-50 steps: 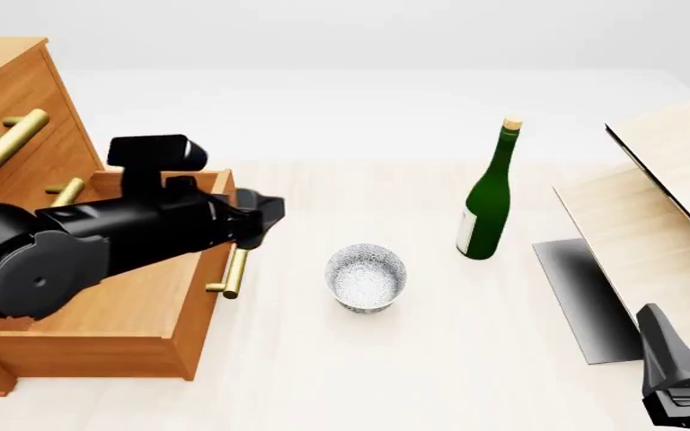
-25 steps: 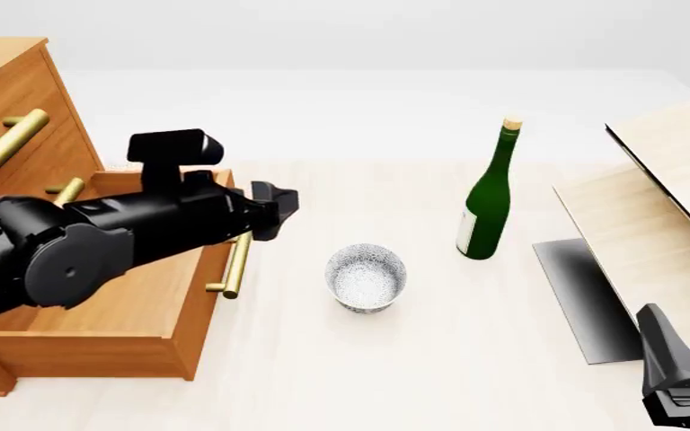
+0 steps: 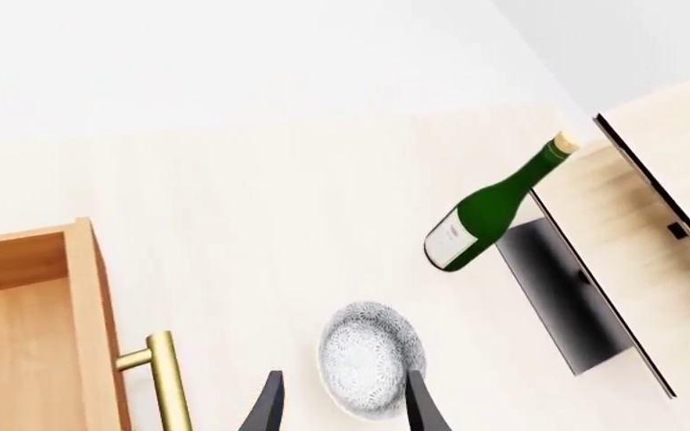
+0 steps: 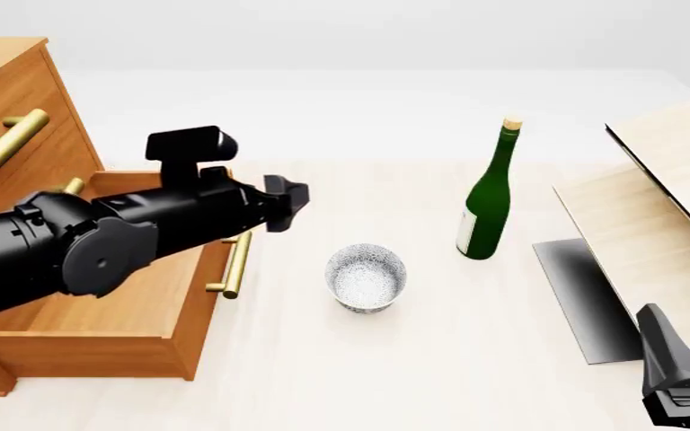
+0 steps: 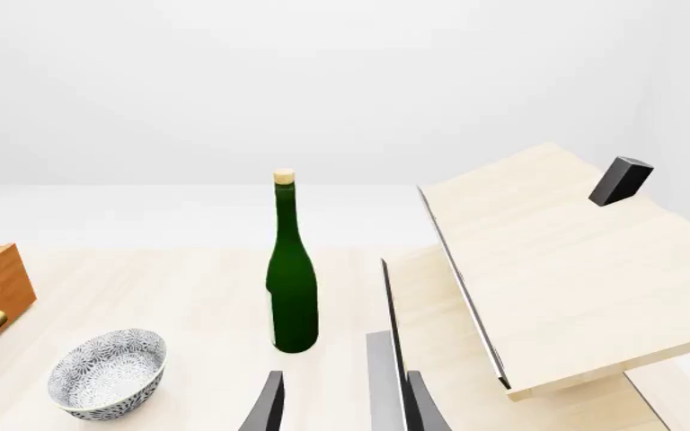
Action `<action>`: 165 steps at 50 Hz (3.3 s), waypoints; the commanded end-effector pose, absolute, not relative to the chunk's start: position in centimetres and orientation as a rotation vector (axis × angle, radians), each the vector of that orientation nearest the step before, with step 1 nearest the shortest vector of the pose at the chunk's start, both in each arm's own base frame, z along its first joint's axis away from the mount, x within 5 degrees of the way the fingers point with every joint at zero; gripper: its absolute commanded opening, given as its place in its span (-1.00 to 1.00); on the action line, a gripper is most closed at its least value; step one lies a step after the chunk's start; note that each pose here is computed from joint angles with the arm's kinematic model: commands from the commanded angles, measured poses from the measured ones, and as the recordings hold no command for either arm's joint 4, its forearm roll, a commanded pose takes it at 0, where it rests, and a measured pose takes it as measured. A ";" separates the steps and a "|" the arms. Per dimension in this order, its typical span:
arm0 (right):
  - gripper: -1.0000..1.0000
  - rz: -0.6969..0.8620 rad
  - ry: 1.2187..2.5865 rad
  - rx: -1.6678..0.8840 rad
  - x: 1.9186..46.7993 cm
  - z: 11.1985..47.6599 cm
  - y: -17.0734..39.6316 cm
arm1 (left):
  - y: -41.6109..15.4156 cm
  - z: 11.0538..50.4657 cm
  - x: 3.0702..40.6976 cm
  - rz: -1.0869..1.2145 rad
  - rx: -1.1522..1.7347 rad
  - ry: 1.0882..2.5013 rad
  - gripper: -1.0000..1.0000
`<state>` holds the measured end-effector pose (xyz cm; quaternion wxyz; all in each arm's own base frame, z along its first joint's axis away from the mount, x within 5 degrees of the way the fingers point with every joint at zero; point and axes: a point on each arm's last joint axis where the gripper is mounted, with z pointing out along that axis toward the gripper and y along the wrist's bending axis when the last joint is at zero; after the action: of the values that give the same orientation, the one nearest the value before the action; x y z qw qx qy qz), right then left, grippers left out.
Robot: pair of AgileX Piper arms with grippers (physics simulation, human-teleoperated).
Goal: Put the bowl in the bottom drawer of the cabinet and close it.
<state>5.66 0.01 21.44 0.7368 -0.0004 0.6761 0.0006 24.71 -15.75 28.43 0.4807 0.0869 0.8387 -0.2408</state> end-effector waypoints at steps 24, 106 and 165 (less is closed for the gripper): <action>1.00 0.001 1.485 -0.001 5.7 21.4 0.0 | -16.5 26.4 26.7 -0.610 0.138 2.071 1.00; 1.00 0.001 1.485 -0.001 5.7 21.4 0.0 | -19.0 18.7 28.4 -0.726 -0.046 2.178 1.00; 1.00 0.001 1.485 -0.001 5.7 21.4 0.0 | -21.0 14.0 29.9 -0.737 -0.085 2.246 1.00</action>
<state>5.66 0.01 21.44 0.7368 -0.0004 0.6761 0.0006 30.14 -20.80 14.86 0.3847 -0.0299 0.8773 -0.2853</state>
